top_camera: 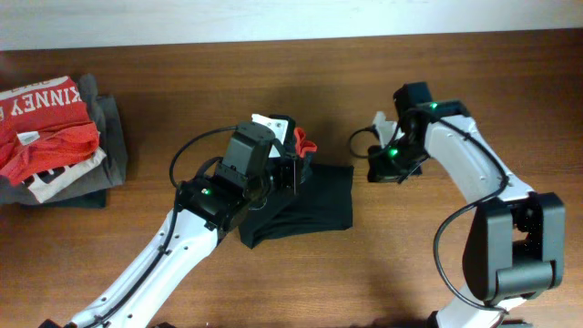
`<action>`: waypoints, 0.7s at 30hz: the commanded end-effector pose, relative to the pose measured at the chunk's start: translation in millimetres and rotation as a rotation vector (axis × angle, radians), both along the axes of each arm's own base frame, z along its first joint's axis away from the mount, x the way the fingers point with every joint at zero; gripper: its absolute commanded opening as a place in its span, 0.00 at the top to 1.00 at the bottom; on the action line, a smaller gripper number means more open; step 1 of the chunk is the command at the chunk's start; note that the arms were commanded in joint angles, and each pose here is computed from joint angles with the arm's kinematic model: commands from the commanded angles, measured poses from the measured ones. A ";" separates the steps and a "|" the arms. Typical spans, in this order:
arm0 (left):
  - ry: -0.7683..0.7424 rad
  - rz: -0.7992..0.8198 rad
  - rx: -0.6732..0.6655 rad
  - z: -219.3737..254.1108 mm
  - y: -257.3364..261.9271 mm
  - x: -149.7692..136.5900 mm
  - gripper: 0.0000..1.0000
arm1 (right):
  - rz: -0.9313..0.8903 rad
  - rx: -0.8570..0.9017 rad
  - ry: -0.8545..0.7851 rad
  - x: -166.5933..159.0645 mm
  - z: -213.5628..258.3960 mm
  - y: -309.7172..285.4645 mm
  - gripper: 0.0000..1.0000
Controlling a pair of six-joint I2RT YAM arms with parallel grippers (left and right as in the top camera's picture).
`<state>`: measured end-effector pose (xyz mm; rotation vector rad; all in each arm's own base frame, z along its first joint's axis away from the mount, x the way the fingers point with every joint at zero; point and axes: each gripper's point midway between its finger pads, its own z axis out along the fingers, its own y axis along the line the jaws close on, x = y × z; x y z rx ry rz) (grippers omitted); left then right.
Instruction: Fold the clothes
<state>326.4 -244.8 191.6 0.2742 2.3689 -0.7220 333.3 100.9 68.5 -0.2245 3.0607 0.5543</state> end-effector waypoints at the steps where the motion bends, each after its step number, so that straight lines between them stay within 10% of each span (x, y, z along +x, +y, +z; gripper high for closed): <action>1: -0.043 -0.020 -0.061 23.9 -9.0 1.1 0.94 | 0.022 0.083 0.028 -11.2 -12.5 25.9 0.90; 21: -0.009 -0.164 -0.123 28.5 -40.2 -27.3 0.94 | -0.038 0.083 0.049 -18.4 -69.9 45.8 0.92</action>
